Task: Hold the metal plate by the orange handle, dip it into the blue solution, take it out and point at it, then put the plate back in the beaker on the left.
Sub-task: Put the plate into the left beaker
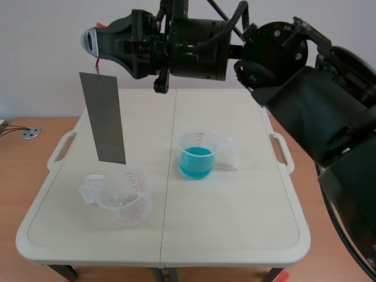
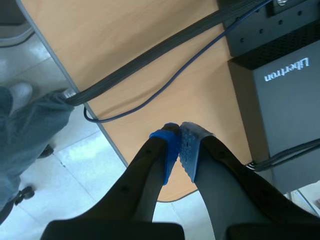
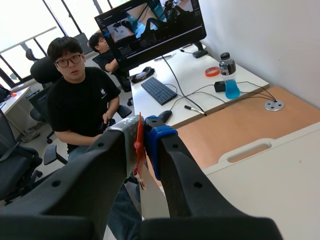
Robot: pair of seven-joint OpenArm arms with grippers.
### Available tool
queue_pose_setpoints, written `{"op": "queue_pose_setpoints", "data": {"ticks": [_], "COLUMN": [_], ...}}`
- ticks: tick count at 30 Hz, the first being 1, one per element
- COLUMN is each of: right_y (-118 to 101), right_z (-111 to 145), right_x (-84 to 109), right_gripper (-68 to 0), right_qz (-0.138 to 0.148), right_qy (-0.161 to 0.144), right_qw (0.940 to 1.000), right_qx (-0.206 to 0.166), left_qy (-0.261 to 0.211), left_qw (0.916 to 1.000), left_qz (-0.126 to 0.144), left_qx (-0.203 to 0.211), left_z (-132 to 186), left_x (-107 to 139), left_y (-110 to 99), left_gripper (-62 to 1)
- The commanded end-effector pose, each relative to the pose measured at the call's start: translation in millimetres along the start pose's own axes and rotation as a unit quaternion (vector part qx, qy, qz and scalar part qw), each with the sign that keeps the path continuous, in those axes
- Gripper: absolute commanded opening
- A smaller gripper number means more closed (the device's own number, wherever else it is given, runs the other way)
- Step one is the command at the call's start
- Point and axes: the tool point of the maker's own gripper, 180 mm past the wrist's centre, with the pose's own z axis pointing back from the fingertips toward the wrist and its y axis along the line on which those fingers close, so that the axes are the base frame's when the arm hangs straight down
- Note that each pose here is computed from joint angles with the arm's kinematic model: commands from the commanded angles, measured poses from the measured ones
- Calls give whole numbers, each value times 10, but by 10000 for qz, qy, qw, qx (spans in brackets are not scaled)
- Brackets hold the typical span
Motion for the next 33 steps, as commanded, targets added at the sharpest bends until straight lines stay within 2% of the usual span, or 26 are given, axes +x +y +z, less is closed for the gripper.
{"op": "queue_pose_setpoints", "data": {"ticks": [1, 20, 33], "right_y": [89, 319, 325], "right_z": [-44, -185, -189], "right_x": [127, -130, -126], "right_gripper": [-660, -660, -660], "right_qz": [162, -31, -36], "right_qy": [-134, 69, 45], "right_qw": [9996, 9986, 9985], "right_qx": [177, 529, 539], "left_qy": [73, 37, 5], "left_qw": [10000, 10000, 10000], "left_qz": [3, -16, -15], "left_qx": [3, 67, 71], "left_z": [13, -46, -49], "left_x": [-32, 62, 79], "left_y": [12, 81, 86], "left_gripper": [-582, -582, -582]}}
